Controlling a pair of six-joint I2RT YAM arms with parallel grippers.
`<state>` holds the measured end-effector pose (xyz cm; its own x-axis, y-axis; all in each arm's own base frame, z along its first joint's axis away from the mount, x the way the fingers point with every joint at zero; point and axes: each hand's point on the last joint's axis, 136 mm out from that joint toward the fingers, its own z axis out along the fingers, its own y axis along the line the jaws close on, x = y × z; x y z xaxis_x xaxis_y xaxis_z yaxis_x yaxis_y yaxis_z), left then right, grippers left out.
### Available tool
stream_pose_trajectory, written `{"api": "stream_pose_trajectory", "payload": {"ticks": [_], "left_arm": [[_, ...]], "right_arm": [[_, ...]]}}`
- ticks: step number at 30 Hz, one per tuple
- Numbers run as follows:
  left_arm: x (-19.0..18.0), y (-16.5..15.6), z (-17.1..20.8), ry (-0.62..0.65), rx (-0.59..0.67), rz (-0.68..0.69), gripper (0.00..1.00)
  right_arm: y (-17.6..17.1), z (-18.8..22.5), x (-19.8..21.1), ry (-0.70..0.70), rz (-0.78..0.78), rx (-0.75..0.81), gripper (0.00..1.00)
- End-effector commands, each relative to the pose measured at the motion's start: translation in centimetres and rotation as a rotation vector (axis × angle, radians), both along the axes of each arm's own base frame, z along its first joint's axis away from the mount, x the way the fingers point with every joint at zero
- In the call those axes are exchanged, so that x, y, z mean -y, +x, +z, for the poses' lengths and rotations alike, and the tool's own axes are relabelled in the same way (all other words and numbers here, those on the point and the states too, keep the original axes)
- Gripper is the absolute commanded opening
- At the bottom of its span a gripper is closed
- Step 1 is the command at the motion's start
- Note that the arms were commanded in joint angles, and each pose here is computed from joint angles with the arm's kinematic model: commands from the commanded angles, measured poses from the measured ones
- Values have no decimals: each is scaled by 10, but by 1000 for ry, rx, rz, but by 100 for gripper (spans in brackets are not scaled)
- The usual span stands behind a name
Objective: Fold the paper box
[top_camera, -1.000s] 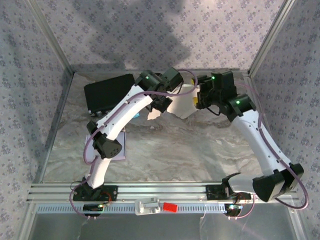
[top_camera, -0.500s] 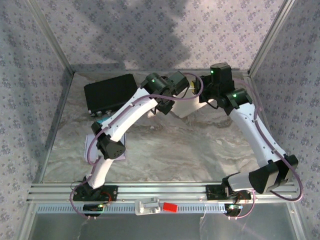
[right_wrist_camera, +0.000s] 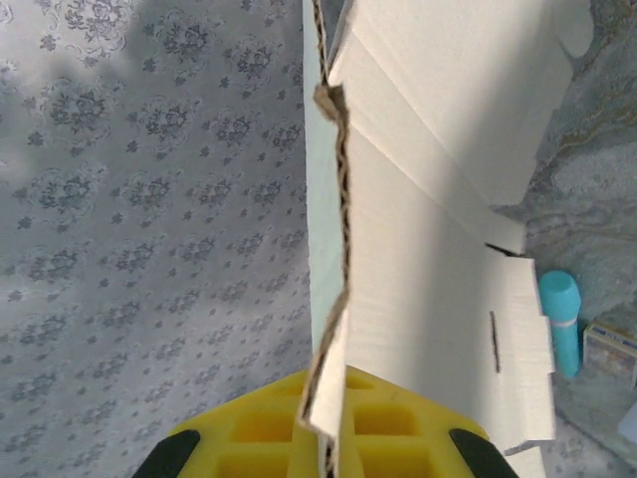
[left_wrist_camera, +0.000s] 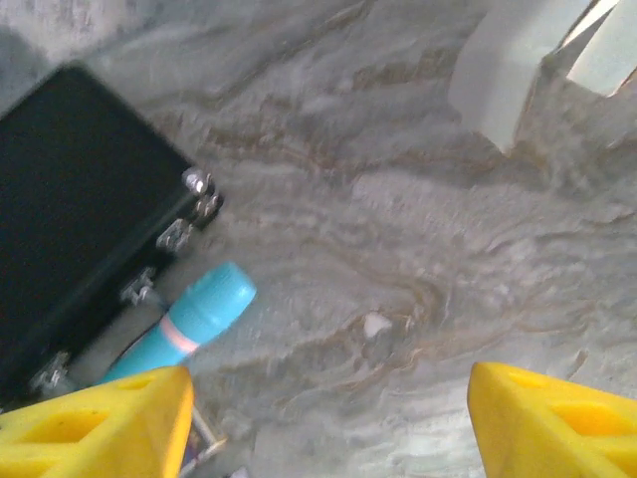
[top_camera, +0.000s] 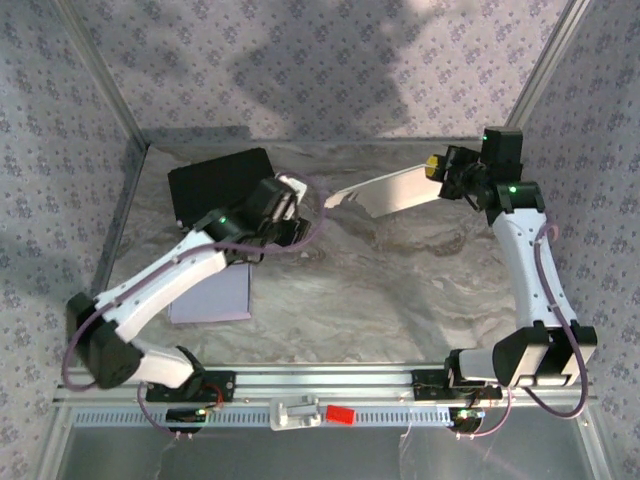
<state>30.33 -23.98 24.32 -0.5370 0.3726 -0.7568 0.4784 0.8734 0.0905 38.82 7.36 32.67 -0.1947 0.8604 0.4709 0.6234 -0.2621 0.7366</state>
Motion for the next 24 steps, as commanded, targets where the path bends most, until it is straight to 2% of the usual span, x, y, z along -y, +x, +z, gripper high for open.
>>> {"api": "stream_pose_trajectory", "payload": {"ticks": [1, 7, 12, 17, 19, 20, 24], "left_arm": [[42, 13, 32, -207, 216, -148, 74], [72, 22, 29, -308, 223, -243, 73], [68, 46, 22, -293, 247, -155, 74], [81, 54, 17, -297, 227, -193, 71], [86, 56, 15, -302, 212, -210, 64], [89, 57, 14, -303, 199, -213, 58], [96, 56, 8, -296, 142, -239, 12]], "right_arm": [[-16, 7, -8, 97, 52, -44, 0], [-17, 8, -3, 112, 40, -49, 0], [-16, 7, -6, 127, 58, -56, 0], [-18, 6, -6, 142, 60, -61, 0], [-18, 4, -5, 145, 60, -65, 0], [-19, 3, -5, 146, 58, -69, 0], [-18, 1, -3, 147, 53, -67, 0]]}}
